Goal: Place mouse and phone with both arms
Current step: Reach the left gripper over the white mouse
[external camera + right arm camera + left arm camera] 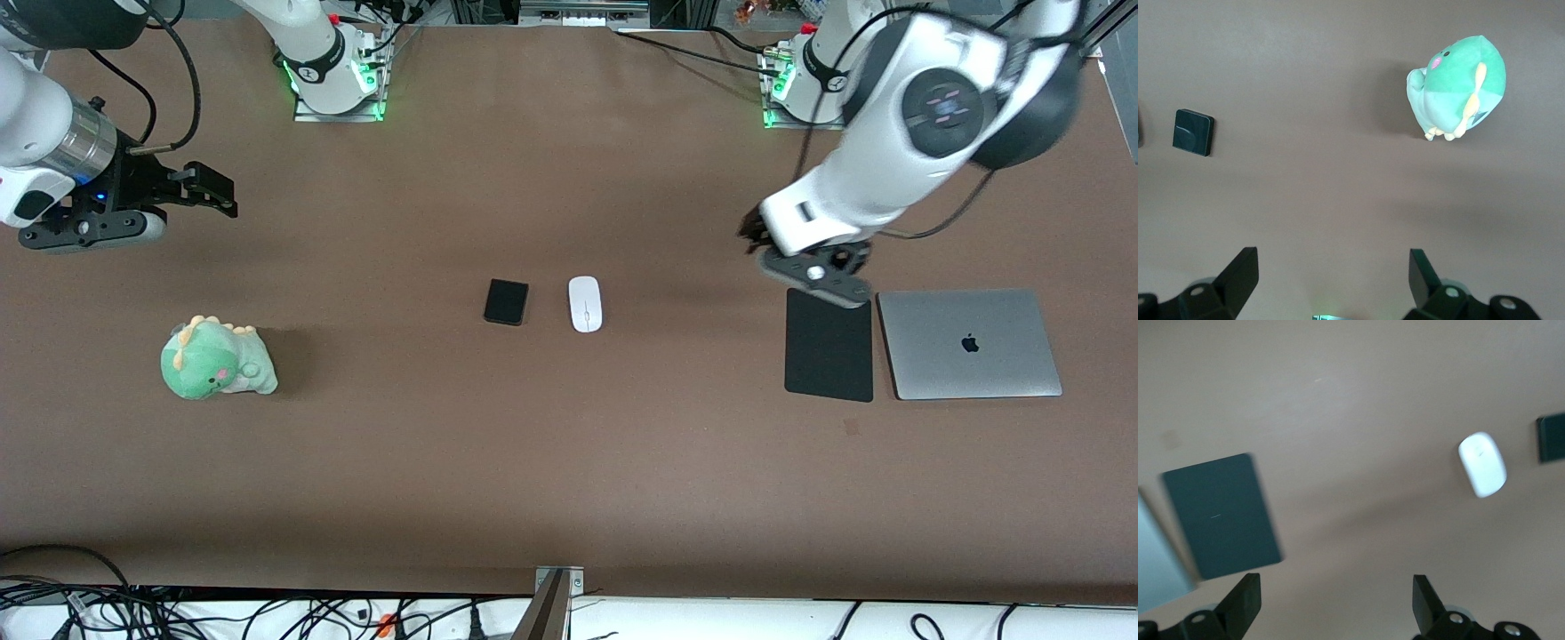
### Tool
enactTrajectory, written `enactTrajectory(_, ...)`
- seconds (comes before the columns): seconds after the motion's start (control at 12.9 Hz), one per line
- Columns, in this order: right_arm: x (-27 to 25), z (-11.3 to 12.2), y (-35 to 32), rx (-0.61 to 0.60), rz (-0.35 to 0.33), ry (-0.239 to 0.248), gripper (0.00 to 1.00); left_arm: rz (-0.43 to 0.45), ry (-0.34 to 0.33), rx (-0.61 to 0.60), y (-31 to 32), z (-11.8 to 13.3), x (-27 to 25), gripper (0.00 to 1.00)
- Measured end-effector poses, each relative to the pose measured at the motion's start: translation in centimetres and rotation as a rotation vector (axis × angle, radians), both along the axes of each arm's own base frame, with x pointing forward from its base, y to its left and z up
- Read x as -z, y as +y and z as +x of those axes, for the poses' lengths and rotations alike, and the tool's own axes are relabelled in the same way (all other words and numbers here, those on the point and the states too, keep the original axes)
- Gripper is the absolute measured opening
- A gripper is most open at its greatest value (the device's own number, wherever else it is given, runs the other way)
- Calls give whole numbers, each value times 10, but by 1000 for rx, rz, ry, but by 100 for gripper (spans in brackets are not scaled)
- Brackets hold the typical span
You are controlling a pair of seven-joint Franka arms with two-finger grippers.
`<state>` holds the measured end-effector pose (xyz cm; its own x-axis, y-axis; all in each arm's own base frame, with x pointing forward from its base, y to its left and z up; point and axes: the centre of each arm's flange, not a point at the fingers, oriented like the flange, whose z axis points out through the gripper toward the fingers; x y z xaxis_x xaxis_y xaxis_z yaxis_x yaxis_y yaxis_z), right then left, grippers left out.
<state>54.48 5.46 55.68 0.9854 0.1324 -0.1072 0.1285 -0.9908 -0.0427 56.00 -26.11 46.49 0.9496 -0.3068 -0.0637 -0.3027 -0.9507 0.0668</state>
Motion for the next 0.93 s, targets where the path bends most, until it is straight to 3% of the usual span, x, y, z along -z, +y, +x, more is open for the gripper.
enactTrajectory(0.39, 9, 3, 1, 0, -4, 19, 100, -76, -61, -224, -142, -23, 113, 100)
enactTrajectory(0.7, 10, 3, 1, 0, -4, 20, 100, -13, -164, -252, -199, -52, 200, 100)
enactTrajectory(0.93, 10, 4, 1, 0, -4, 20, 100, 1, -178, -264, -225, -78, 256, 100)
